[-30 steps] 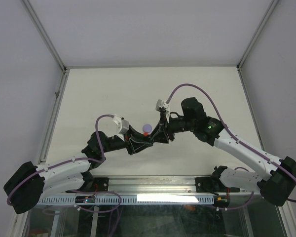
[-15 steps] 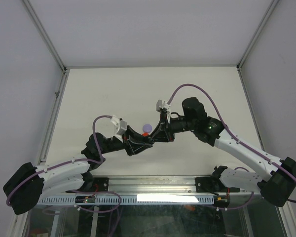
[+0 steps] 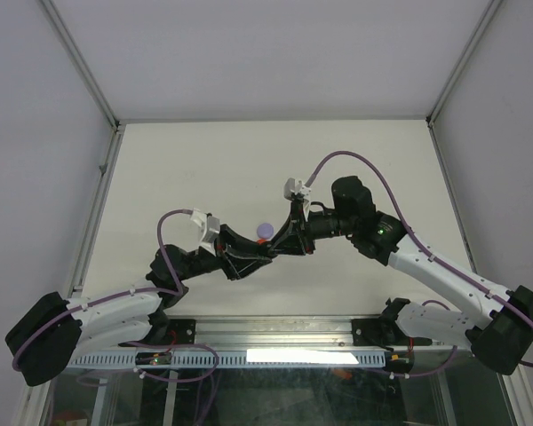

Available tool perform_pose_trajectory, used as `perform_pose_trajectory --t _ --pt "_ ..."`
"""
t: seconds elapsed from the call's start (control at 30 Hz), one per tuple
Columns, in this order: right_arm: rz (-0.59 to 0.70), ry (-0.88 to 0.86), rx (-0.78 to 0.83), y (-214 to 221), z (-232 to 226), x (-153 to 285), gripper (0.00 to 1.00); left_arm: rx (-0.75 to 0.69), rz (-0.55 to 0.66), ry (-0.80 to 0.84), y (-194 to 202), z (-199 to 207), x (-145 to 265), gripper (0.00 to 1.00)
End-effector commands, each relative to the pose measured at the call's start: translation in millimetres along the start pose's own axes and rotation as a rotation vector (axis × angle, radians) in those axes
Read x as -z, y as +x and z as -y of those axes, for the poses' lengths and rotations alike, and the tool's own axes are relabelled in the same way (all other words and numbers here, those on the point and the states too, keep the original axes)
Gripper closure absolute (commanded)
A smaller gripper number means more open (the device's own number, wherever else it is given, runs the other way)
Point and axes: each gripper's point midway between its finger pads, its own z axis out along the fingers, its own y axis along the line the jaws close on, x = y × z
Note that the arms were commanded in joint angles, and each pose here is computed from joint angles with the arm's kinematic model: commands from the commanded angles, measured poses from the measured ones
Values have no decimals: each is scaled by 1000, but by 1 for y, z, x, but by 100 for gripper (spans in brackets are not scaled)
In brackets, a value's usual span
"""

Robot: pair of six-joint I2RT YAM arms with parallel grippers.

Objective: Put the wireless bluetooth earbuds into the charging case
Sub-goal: Open the charging case.

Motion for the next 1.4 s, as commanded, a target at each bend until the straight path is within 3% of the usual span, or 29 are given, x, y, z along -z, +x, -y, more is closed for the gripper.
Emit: perform_pose_trajectory --t 0.0,0.73,0.87,0.97,1.03,1.23,1.37 --pt "75 -14 60 -23 -8 3 100 -20 83 40 -21 10 -4 62" --pt "61 -17 47 -18 -7 -1 100 -19 87 101 -25 18 -12 66" --pt "61 -15 46 -19 -6 -1 100 -24 85 104 -24 18 -12 77" --pt "56 0 46 -18 -4 0 100 -38 85 112 -25 20 -12 93" --pt "55 22 49 -19 -2 1 92 -58 80 113 -24 19 -11 100" --pt "74 106 61 -24 8 6 68 -143 46 126 -20 21 -12 100" --pt "86 143 70 -27 12 10 62 -186 23 121 -17 19 -11 100"
